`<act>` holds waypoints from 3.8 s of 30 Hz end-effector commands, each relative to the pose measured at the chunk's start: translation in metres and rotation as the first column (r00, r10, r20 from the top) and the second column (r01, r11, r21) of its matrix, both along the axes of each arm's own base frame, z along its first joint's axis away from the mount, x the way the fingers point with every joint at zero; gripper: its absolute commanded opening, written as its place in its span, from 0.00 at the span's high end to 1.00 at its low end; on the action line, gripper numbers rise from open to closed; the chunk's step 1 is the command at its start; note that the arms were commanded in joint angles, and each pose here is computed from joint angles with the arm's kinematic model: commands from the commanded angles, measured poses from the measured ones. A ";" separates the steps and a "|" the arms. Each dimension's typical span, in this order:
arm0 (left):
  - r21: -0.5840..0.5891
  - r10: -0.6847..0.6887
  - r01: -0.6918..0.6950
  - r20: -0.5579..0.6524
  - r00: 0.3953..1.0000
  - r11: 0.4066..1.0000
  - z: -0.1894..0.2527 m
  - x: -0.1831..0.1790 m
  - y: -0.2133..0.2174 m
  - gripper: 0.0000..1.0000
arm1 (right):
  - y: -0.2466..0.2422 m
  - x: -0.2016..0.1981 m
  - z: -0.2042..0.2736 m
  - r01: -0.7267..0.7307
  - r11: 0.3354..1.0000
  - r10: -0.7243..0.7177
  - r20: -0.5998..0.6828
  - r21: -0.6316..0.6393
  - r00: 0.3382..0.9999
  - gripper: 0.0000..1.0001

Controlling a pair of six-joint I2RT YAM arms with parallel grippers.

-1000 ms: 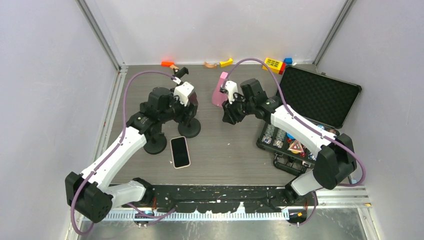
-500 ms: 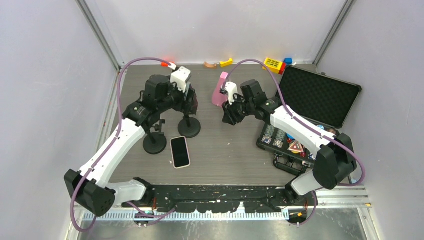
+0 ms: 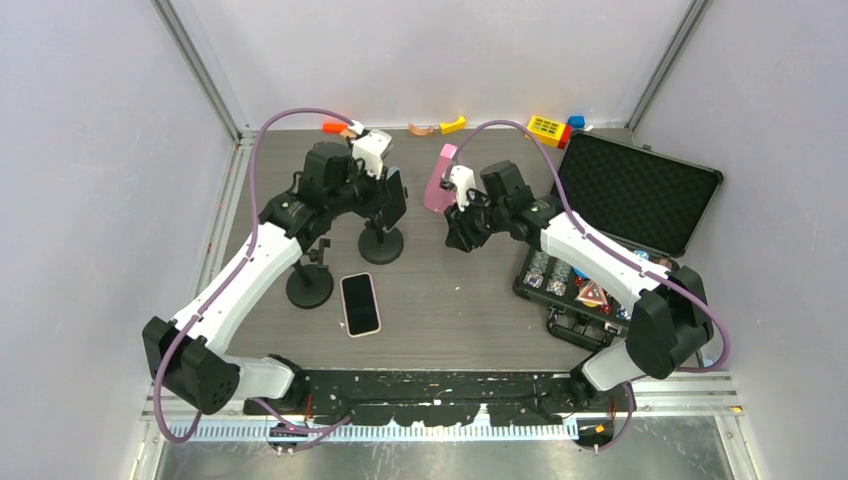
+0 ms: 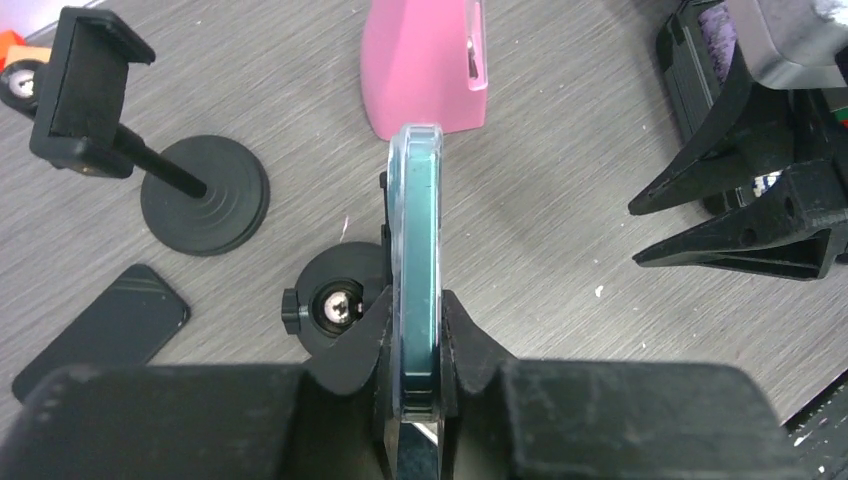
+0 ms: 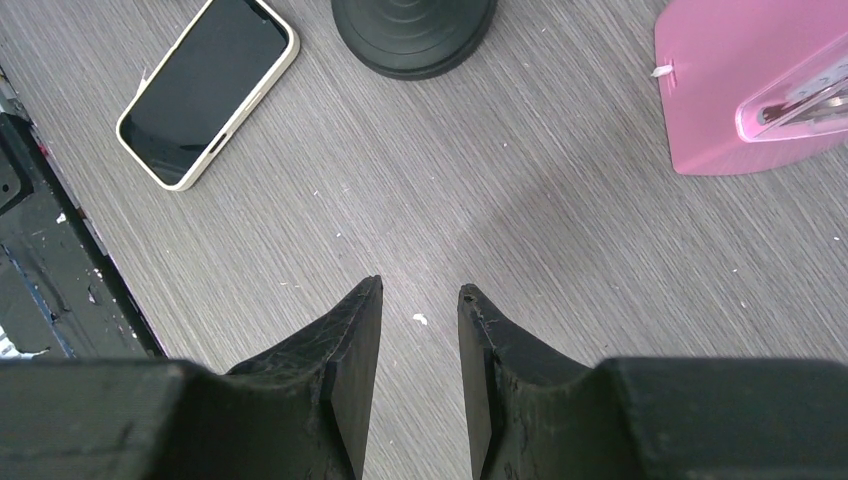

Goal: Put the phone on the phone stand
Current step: Move the phone stand with the phone to the center of the board.

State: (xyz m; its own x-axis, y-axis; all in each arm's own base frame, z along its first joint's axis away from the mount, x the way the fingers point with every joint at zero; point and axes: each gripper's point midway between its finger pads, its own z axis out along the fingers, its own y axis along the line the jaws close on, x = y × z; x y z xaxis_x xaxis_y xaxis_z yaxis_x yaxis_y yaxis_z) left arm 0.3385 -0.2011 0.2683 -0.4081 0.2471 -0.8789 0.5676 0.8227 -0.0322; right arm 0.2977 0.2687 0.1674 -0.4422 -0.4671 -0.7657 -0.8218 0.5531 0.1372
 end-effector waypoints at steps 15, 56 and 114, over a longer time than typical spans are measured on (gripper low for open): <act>-0.105 -0.484 0.506 0.183 0.856 0.856 0.073 0.017 -0.054 1.00 | -0.019 0.010 0.035 0.031 0.997 -0.038 0.105 0.065 0.994 0.61; 0.012 -0.807 0.823 0.206 0.553 0.568 0.058 0.064 -0.083 1.00 | -0.033 0.017 0.039 0.060 0.993 -0.071 0.103 0.098 0.992 0.61; 0.464 -0.332 0.402 -0.228 0.915 0.789 -0.012 -0.099 0.130 0.02 | -0.033 0.016 0.043 0.059 0.991 -0.069 0.084 0.123 0.994 0.60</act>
State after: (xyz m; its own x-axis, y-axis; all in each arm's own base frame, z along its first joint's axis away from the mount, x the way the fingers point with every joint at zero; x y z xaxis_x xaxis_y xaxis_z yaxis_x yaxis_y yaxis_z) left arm 0.2729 -0.1092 0.2834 -0.2397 0.6866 -0.6864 0.8173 0.5243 0.2391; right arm 0.3122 0.2322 0.1873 -0.4479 -0.3797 -0.8095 -0.7825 0.6044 0.1495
